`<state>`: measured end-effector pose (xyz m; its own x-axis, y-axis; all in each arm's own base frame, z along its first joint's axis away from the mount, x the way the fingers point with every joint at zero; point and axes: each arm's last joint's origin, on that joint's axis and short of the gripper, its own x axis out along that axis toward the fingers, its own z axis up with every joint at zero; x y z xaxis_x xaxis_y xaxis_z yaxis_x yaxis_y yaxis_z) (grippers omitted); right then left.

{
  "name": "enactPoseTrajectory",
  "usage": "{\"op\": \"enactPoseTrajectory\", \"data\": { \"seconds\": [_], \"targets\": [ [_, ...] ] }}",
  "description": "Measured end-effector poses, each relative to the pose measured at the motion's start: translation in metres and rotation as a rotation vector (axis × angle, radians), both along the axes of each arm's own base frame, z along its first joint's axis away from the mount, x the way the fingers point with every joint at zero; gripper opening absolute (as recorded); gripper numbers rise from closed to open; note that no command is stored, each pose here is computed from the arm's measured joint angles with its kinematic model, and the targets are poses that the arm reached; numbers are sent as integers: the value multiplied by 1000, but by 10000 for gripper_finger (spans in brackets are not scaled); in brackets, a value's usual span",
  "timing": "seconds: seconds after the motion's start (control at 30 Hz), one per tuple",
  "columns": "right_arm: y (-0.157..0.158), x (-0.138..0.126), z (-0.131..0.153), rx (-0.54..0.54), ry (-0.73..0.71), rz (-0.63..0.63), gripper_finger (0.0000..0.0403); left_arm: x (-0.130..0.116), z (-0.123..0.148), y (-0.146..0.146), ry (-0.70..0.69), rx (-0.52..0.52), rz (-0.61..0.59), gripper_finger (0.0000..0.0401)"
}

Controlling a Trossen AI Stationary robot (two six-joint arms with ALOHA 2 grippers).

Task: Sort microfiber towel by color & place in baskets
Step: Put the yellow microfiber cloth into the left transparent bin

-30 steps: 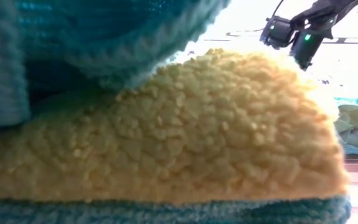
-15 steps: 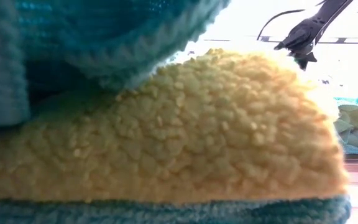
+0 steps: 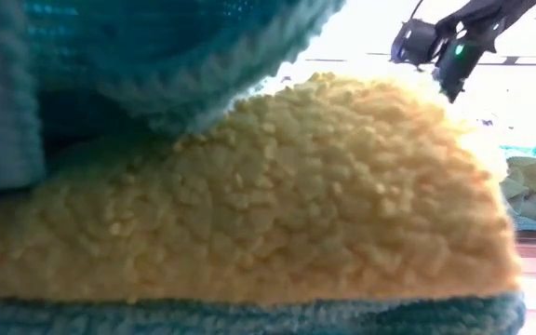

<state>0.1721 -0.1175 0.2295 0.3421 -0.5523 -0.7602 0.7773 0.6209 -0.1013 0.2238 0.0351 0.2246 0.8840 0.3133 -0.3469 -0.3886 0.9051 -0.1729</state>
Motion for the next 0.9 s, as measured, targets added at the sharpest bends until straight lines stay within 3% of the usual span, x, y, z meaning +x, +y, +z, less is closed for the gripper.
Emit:
{"op": "enactPoseTrajectory", "data": {
  "seconds": [0.23,0.33,0.47,0.73,0.9],
  "targets": [
    [28,-2,40,-91,-276,159,2,2,7,0,-80,12,0,193],
    [39,4,48,-124,-355,225,2,4,12,0,-117,64,-14,193],
    [51,17,56,-166,-440,318,1,5,20,1,-183,125,-26,193],
    [69,49,63,-255,-594,468,1,7,34,-1,-337,130,-27,193],
    [74,68,58,-283,-634,524,0,26,39,-8,-359,167,-70,193]
  ]
}}
